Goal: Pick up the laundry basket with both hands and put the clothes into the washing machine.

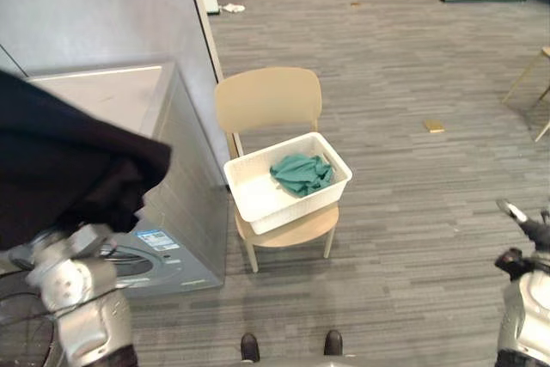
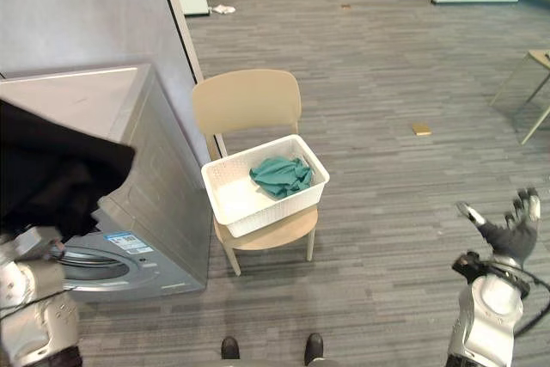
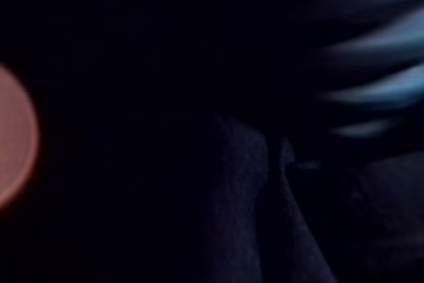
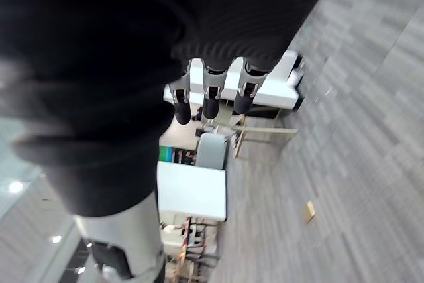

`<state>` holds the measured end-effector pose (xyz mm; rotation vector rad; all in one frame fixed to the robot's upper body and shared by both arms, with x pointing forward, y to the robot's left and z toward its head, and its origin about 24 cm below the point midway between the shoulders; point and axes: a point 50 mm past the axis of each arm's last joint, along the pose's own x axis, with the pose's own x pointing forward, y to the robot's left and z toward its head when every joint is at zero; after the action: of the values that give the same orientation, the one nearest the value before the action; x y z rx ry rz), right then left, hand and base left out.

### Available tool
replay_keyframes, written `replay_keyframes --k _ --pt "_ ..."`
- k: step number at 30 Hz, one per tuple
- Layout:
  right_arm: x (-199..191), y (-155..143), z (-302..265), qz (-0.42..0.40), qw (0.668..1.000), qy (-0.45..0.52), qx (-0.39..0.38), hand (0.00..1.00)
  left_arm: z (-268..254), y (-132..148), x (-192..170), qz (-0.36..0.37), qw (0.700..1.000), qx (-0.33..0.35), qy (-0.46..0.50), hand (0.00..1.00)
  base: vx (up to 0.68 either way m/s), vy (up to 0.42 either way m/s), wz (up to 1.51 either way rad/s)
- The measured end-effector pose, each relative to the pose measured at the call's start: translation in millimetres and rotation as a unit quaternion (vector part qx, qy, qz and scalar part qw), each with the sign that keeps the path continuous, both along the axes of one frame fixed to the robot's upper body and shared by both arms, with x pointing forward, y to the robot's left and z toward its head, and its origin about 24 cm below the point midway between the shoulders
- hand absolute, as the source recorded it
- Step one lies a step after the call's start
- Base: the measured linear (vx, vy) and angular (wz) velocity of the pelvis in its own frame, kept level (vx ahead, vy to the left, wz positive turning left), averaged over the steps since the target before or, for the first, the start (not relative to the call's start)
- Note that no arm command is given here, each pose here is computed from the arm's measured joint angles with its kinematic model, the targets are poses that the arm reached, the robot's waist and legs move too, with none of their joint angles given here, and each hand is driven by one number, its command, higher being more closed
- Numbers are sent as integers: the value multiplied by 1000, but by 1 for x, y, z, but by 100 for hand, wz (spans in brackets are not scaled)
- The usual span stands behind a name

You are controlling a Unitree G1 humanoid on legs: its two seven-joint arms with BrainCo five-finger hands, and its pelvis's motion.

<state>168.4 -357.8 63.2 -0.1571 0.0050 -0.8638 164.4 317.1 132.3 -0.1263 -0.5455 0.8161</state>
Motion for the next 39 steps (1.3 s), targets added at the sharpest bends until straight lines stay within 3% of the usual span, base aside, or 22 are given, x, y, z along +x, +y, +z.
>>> replay_keyframes --k 6,15,19,28,35,39 --pt "-44 -7 -70 -67 982 161 71 0 -12 0 -39 51 998 -16 19 100 1 4 26" --pt "-68 29 -151 -44 933 292 203 0 -24 -48 -8 -84 994 -69 0 100 -9 34 113" --pt "-75 76 -197 16 879 374 296 0 -29 -54 -2 -103 992 -77 1 100 49 102 111" --pt "-42 135 -210 159 846 413 296 0 -46 -105 25 -236 964 -115 38 100 -16 156 79" --pt "-56 141 -215 171 833 435 294 0 -55 -132 33 -310 941 -122 57 100 8 270 52" --pt "-56 143 -212 177 842 417 292 0 -75 -151 43 -350 921 -136 106 100 91 85 77"
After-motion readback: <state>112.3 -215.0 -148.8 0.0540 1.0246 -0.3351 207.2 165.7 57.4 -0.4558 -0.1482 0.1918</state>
